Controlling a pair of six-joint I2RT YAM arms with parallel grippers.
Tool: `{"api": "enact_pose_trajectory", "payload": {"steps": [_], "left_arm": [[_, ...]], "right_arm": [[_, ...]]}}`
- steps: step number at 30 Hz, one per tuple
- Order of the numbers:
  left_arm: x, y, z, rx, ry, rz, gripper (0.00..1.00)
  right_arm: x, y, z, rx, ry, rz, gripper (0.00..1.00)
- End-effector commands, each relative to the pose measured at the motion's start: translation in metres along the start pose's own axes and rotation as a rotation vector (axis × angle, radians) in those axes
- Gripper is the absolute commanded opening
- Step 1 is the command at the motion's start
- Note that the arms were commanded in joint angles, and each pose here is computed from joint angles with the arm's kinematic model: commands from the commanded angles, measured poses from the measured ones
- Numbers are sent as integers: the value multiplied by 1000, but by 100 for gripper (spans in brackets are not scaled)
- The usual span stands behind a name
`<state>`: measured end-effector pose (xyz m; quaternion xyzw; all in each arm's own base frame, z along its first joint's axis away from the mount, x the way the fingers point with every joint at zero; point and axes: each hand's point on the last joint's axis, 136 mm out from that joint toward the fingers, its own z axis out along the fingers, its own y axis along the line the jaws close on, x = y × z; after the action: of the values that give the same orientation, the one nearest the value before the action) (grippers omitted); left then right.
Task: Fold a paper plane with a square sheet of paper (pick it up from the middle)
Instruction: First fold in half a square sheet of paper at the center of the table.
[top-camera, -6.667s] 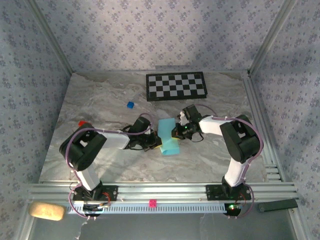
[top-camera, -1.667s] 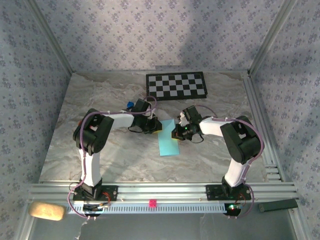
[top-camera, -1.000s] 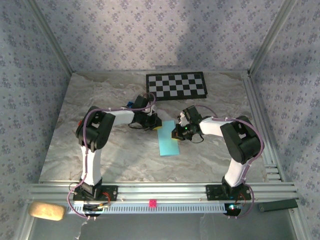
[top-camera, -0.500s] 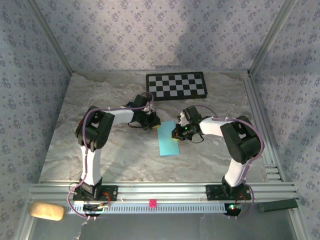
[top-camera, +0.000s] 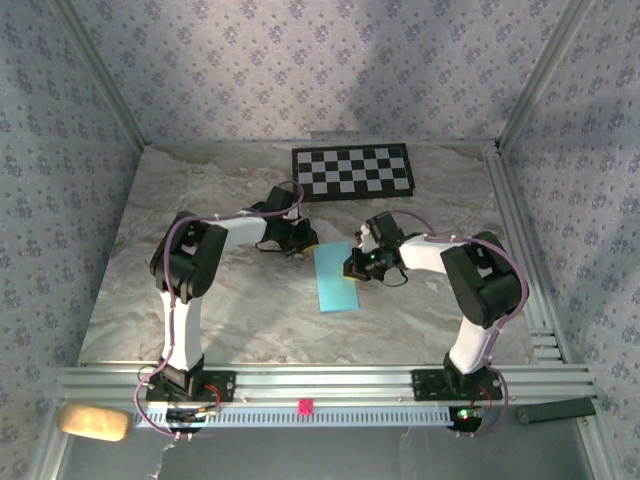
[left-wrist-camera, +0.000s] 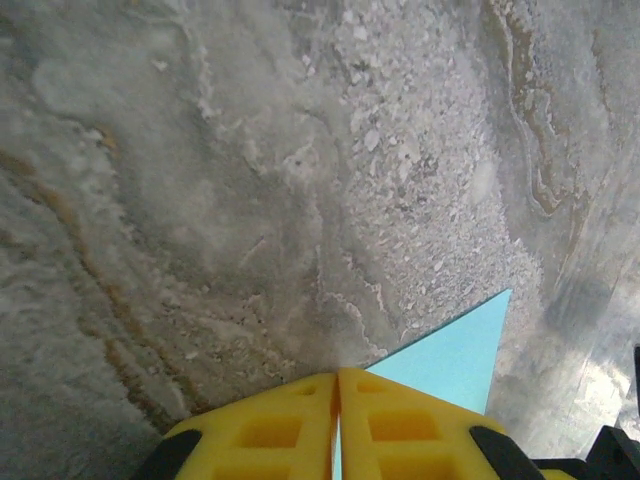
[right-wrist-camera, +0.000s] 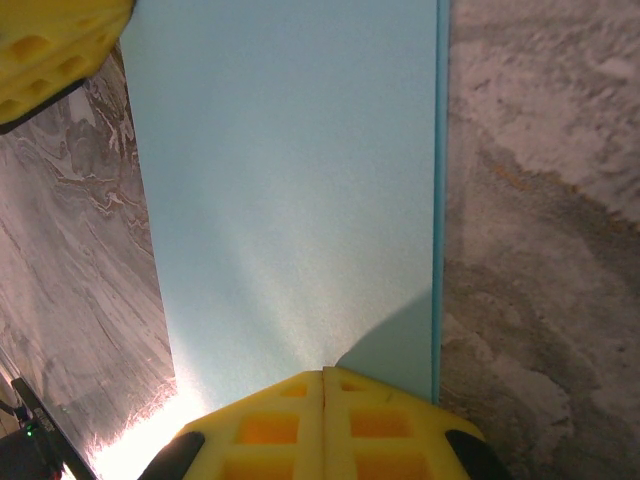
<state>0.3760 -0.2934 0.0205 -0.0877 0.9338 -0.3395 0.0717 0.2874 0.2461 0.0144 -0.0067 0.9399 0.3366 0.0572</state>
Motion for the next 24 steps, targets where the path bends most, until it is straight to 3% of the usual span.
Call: {"api": "enact_pose_trajectory", "payload": {"steps": [1,14,19,24], "left_arm": [[-31,44,-7,-169,-125,-69,10],[-25,-9,-41,-85,-156,37,15],[-4,-29,-48,-23,-138,85,17],[37,-48,-37,102,-23,127,17]], "right_arm": [[55,-80,8,284,142,133,0],[52,-78,8,280,136,133,0],[52,-78,8,281,134,133,0],[51,-79,8,286,133,134,0]]}}
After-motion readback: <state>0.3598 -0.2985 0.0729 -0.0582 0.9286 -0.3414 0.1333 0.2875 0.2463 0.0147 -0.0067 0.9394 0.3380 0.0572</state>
